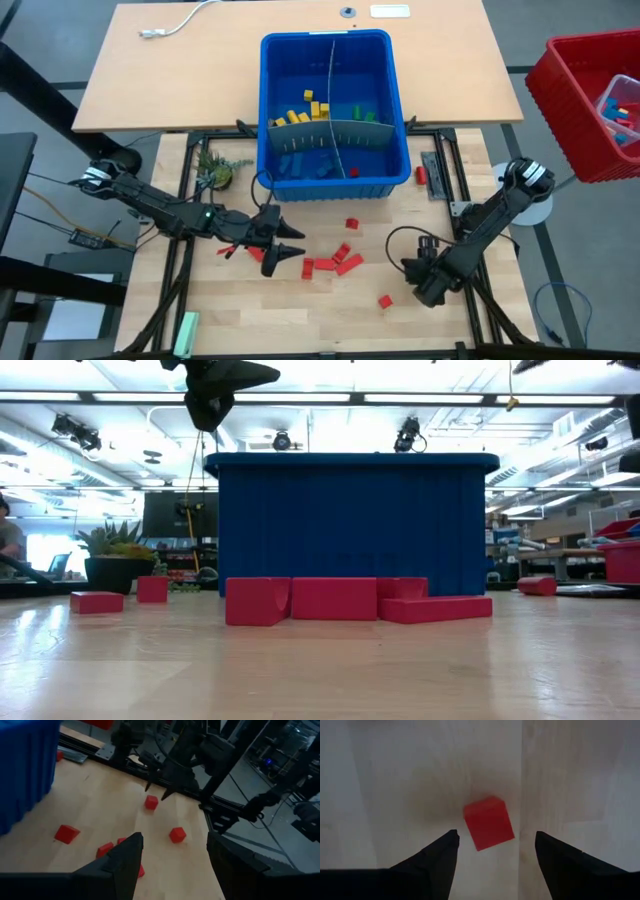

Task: Sort blocks
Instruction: Put the orange block into the blue bin, then put the orange block with the other orange block into the blue bin

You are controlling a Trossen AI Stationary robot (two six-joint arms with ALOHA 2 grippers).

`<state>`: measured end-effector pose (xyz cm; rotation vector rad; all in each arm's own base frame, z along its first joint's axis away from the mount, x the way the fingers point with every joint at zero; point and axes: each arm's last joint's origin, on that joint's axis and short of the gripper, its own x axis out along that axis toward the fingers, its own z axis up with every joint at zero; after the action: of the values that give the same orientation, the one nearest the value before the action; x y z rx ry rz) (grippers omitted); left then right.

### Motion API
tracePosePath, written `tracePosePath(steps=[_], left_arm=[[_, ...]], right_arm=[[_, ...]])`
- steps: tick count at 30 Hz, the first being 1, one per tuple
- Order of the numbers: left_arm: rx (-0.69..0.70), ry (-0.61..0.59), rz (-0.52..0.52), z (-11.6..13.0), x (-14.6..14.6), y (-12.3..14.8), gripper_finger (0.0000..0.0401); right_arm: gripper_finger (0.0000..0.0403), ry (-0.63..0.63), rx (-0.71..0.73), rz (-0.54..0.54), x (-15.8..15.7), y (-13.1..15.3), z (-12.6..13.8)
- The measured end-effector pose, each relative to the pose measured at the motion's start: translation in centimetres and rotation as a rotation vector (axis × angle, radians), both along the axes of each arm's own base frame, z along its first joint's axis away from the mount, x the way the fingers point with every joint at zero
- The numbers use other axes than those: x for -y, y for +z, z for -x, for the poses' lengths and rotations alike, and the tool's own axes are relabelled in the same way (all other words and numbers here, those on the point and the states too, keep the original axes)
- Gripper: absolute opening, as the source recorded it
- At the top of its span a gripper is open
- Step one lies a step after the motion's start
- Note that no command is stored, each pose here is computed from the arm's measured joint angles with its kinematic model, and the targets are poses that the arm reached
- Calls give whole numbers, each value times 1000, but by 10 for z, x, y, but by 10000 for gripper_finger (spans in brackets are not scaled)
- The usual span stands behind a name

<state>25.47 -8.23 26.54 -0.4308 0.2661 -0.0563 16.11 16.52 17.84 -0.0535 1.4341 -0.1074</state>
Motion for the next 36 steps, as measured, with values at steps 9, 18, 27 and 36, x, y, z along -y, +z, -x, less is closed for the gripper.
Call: tracePosePath(steps=[9,18,27,36], left_arm=[[3,22,-15,0,-1,0,232],[0,23,-19,-1,-1,-1,232],[-43,20,-20,-7,2,-12,232],[-44,18,-18,-9,3,-14,232]], right_arm=[[242,29,5,-67,6,-30,7],[127,-28,87,-144,1,-31,1],[114,-124,212,-219,-7,-1,-24],[114,-241,643,-105,27,100,-63]])
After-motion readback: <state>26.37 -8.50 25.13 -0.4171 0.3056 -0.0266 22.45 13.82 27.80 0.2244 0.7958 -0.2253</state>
